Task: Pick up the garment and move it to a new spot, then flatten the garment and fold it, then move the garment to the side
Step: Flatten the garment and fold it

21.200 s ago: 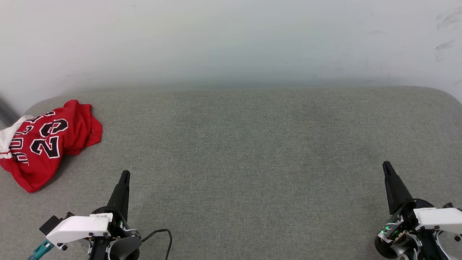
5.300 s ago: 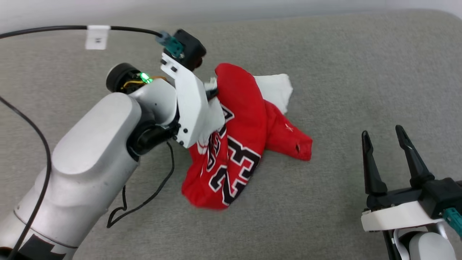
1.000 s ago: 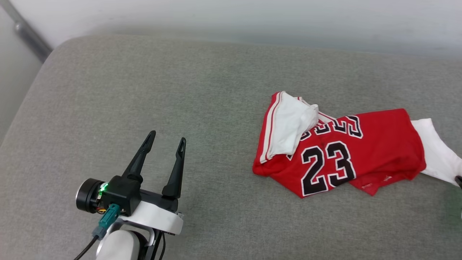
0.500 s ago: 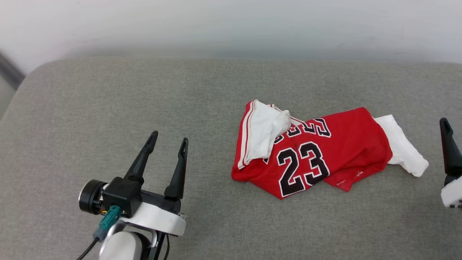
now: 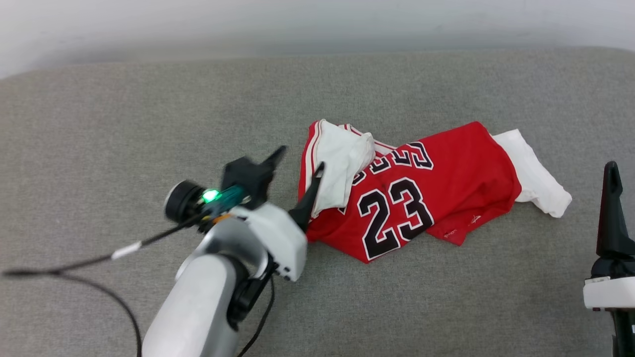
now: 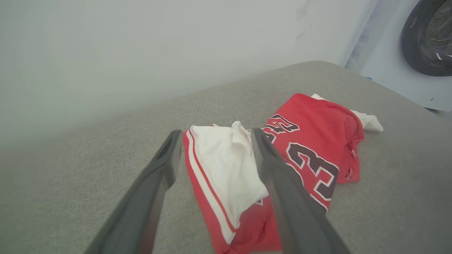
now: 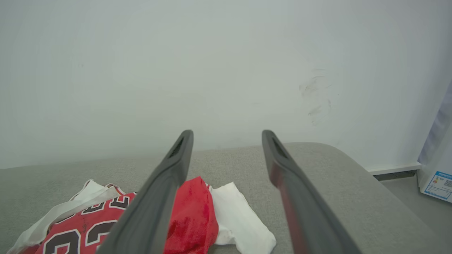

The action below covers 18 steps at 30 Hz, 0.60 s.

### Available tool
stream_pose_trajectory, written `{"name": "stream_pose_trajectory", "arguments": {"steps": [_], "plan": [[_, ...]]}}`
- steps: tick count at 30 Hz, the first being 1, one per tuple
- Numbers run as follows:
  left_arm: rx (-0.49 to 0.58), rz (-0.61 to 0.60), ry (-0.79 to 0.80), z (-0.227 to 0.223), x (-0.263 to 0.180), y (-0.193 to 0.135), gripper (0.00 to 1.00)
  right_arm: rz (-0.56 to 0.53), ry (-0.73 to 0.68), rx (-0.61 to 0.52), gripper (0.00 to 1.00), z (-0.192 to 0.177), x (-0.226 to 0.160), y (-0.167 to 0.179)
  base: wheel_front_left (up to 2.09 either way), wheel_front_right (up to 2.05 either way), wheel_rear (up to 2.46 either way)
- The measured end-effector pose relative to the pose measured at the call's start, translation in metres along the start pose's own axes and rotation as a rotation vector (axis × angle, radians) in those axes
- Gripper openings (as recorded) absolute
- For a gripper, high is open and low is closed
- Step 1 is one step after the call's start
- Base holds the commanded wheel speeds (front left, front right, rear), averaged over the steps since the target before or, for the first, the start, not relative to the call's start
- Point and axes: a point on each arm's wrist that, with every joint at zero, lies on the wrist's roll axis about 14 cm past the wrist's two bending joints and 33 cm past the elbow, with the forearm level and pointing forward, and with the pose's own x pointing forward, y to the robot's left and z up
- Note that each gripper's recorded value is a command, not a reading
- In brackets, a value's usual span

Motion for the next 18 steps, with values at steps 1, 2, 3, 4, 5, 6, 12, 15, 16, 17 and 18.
{"name": "stream_pose_trajectory", "arguments": {"steps": [1, 2, 3, 4, 5, 6, 12, 15, 16, 17, 18], "plan": [[0.012, -0.031, 0.041, -0.003, 0.006, -0.007, 1.00, -0.001, 0.006, -0.005, 1.00, -0.002, 0.000, 0.000, 0.00, 0.00, 0.00], [0.029, -0.058, 0.078, -0.004, 0.012, -0.012, 1.00, -0.001, 0.020, -0.011, 1.00, -0.006, 0.000, 0.001, 0.00, 0.00, 0.00], [0.031, -0.085, 0.109, -0.004, 0.018, -0.017, 1.00, -0.001, 0.034, -0.034, 1.00, -0.010, 0.000, 0.001, 0.00, 0.00, 0.00], [0.026, -0.111, 0.144, -0.007, 0.023, -0.022, 1.00, -0.003, 0.046, -0.063, 1.00, -0.013, 0.000, -0.001, 0.00, 0.00, 0.00], [0.034, -0.131, 0.189, -0.012, 0.026, -0.025, 1.00, -0.010, 0.053, -0.075, 1.00, -0.017, -0.001, -0.003, 0.00, 0.00, 0.00], [0.042, -0.148, 0.232, -0.017, 0.030, -0.027, 1.00, -0.018, 0.063, -0.072, 1.00, -0.021, -0.001, -0.005, 0.00, 0.00, 0.00], [0.042, -0.251, 0.438, -0.048, 0.044, -0.039, 1.00, -0.035, 0.101, -0.073, 1.00, -0.039, 0.002, -0.009, 0.00, 0.00, 0.00], [0.045, -0.254, 0.495, -0.061, 0.051, -0.032, 1.00, -0.043, 0.121, -0.075, 1.00, -0.048, 0.003, -0.011, 0.00, 0.00, 0.00], [0.047, -0.249, 0.503, -0.064, 0.054, -0.028, 1.00, -0.045, 0.131, -0.074, 1.00, -0.052, 0.003, -0.012, 0.00, 0.00, 0.00], [0.048, -0.242, 0.511, -0.066, 0.056, -0.024, 1.00, -0.046, 0.139, -0.073, 1.00, -0.056, 0.003, -0.012, 0.00, 0.00, 0.00], [0.048, -0.242, 0.511, -0.066, 0.056, -0.024, 1.00, -0.046, 0.139, -0.073, 1.00, -0.056, 0.003, -0.012, 0.00, 0.00, 0.00]]}}
